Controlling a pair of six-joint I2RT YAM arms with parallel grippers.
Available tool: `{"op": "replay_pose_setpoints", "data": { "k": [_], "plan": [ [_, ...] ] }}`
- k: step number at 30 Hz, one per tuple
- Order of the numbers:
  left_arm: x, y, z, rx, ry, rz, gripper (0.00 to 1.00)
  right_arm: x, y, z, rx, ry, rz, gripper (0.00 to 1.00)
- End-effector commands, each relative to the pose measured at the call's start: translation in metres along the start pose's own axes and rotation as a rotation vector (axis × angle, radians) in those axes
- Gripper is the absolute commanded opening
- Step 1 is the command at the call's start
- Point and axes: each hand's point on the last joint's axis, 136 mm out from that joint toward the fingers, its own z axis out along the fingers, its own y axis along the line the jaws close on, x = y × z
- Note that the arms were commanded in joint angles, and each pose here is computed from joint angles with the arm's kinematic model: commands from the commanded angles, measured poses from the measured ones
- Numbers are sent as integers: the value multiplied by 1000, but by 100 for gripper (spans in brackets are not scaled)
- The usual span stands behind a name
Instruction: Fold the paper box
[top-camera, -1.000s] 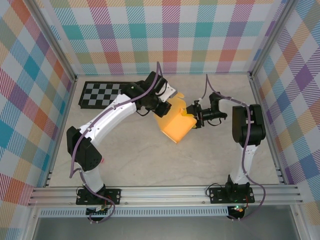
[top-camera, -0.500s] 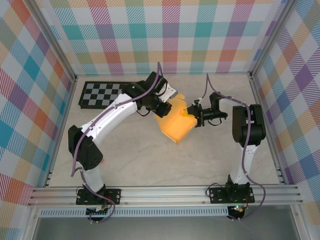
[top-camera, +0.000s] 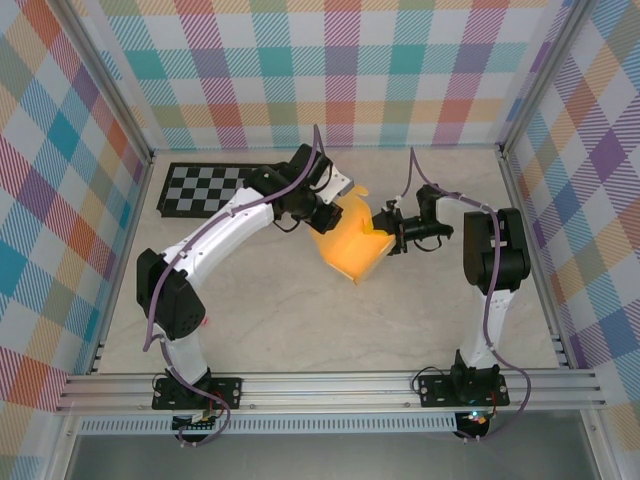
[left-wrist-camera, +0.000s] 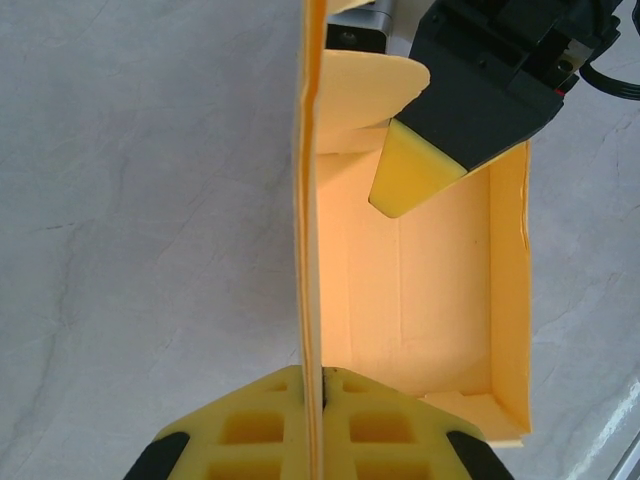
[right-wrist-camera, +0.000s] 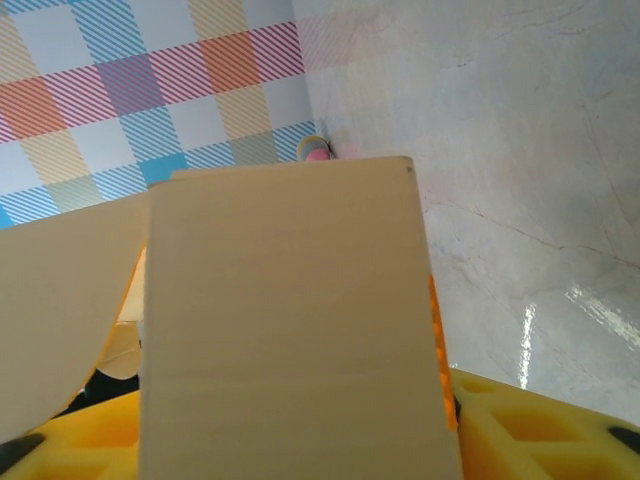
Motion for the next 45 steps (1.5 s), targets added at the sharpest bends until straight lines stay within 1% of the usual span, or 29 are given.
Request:
{"op": "replay_pose_setpoints", "data": {
  "k": [1,10,13,14,16,19,23,25,28,29,30,31,33,35,37,39,42,45],
  "plan": [
    [-2,-13,-7,58,-23,22,0,-2,10,3,-24,14,-26,51],
    [-4,-14,-6,67,-30,9,0,0,-19,1,188,-12,-62,43],
    [-4,-15,-5,71,-31,7,0,-1,-24,-2,256,-40,-113,42],
    [-5,-15,-6,70,-33,8,0,-2,-27,-4,288,-56,-120,45],
    [-2,-13,-4,61,-26,12,0,-3,-26,-6,291,-77,-136,53],
    [4,-7,1,32,-8,15,0,-5,-18,-6,255,-98,-150,54],
    [6,-5,2,21,-6,11,0,-8,-15,-7,258,-110,-166,42],
    [5,-5,2,24,-13,7,0,-7,-14,-7,261,-106,-175,40],
    [4,-5,4,24,-12,6,0,-4,-13,-8,271,-97,-182,40],
    [4,-5,4,25,-13,6,0,-3,-13,-8,276,-96,-189,41],
    [4,-5,4,24,-14,6,0,-3,-14,-9,285,-100,-192,46],
    [4,-5,5,24,-13,7,0,-2,-13,-10,293,-108,-202,49],
    [4,-4,4,21,-12,8,0,-1,-12,-11,301,-119,-218,52],
    [5,-2,4,13,-10,12,0,-1,-13,-14,320,-130,-219,59],
    [5,-2,2,10,-12,22,0,-3,-10,-16,298,-141,-203,63],
    [5,-2,0,9,-20,33,0,-5,-3,-19,245,-151,-181,65],
    [4,0,-4,-3,-29,41,0,-3,6,-22,211,-160,-166,67],
    [3,-1,-7,1,-38,48,0,-3,12,-26,160,-161,-129,67]
  ]
}}
